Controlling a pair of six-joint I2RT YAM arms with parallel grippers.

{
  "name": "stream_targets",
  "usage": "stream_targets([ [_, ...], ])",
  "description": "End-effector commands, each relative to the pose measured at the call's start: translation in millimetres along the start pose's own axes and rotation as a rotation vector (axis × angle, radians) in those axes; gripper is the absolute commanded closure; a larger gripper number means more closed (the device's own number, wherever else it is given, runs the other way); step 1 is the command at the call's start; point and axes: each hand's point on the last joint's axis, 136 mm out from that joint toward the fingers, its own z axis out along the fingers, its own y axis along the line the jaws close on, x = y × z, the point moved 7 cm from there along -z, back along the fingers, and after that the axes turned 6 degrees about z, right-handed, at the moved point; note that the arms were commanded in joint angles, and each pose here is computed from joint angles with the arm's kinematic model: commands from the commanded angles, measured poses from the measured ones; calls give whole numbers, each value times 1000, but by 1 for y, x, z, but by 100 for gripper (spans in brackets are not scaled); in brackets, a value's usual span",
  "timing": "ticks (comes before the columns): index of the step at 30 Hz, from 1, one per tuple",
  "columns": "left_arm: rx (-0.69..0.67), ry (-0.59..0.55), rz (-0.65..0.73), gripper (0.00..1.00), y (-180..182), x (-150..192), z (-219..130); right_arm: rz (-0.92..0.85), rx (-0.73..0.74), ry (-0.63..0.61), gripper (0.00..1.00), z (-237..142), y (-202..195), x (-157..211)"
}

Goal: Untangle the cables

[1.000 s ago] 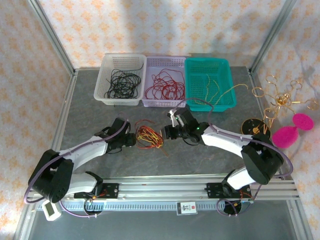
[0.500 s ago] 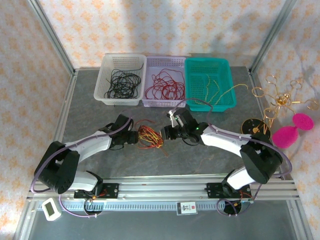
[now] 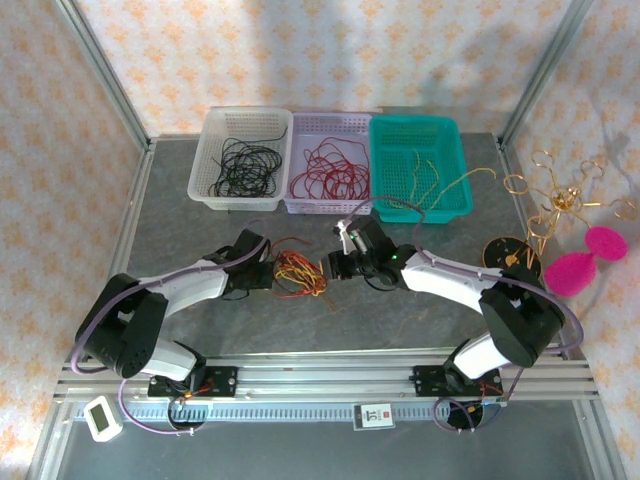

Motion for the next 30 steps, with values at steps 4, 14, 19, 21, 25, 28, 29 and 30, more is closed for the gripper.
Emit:
stream_targets([
  [4,-16,-114,37,100,-5,-15,-31,-31,-45,-58,59,-7,16,-15],
  [14,21,-263,120,100,-22,-32,-95,-181,-152,-147,55,-40,48,-41],
  [19,71,-347,170,100,-40,-51,-132,-305,-264,-212,52,-57,68,-50],
  [21,82,-375,186,100,-47,-60,-148,-366,-314,-248,50,-61,74,-52],
  [25,133,-432,227,100,-63,-78,-182,-524,-382,-390,49,-71,83,-56],
  [28,161,-489,253,100,-75,-91,-211,-635,-447,-506,45,-82,92,-58],
  [29,169,-503,259,100,-78,-95,-220,-653,-469,-536,44,-86,94,-58],
  [30,176,-509,267,100,-82,-99,-228,-668,-495,-564,42,-89,98,-60],
])
